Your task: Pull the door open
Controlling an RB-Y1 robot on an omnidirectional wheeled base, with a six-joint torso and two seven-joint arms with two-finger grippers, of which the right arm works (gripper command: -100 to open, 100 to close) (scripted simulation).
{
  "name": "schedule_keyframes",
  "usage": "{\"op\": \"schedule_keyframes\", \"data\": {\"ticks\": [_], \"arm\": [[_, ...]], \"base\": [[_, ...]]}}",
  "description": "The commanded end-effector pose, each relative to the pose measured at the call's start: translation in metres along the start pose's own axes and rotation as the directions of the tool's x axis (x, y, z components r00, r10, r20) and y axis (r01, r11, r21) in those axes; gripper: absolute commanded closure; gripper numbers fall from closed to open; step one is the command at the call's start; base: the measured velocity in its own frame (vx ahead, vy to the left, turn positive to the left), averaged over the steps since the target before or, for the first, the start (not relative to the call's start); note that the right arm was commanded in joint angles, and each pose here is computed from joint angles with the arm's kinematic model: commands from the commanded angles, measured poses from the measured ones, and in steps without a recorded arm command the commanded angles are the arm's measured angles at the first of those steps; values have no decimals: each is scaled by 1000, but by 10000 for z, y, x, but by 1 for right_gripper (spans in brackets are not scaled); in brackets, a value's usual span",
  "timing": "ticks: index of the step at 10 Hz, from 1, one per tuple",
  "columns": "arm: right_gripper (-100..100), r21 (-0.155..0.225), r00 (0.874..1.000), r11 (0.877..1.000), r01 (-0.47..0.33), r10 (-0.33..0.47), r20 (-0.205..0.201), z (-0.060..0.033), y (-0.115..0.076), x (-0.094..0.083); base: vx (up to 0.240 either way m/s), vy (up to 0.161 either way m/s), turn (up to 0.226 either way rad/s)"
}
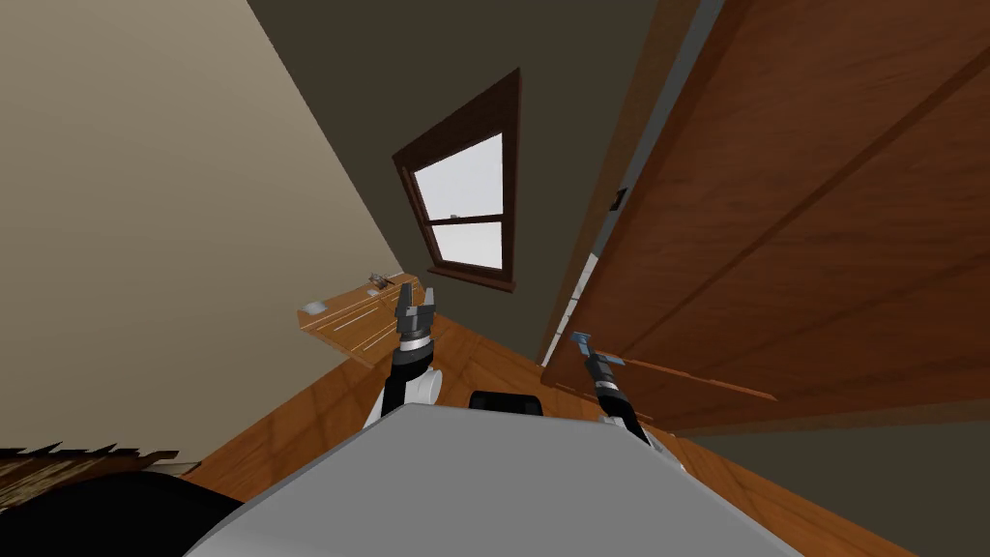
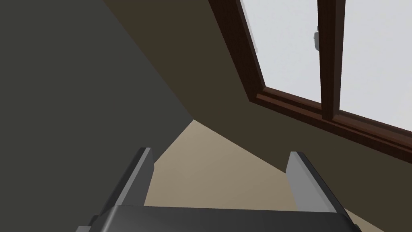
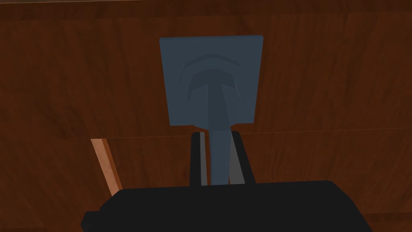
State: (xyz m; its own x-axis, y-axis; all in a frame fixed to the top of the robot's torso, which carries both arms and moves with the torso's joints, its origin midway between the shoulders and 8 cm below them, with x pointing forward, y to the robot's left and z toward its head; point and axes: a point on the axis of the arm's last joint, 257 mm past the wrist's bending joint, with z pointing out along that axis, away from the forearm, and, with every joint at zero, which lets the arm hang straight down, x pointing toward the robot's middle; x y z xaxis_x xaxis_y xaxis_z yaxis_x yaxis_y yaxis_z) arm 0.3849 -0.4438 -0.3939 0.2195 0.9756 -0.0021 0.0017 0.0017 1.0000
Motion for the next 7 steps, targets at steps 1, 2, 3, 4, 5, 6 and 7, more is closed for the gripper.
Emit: {"op": "schedule_keyframes", "data": {"ticks": [1, 2, 3, 4, 5, 6, 7], "arm": [[100, -3, 1000, 1000, -1, 1, -19, -24, 14, 11], [100, -2, 999, 1000, -2, 2, -32, -44, 15, 20], [100, -1, 999, 1000, -2, 2, -42, -58, 14, 27], [100, -1, 999, 1000, -1, 1, -36, -41, 6, 29], [100, 3, 998, 1000, -2, 2, -56, -118, -13, 33], [100, 2, 998, 1000, -1, 1, -66, -151, -9, 28], [100, 0, 997, 1000, 0, 0, -77, -189, -5, 22]], "base": [[-216, -3, 94], [-239, -51, 101], [-222, -49, 91], [-94, -9, 23], [-152, -27, 121], [-232, -45, 162], [-214, -42, 118]]}}
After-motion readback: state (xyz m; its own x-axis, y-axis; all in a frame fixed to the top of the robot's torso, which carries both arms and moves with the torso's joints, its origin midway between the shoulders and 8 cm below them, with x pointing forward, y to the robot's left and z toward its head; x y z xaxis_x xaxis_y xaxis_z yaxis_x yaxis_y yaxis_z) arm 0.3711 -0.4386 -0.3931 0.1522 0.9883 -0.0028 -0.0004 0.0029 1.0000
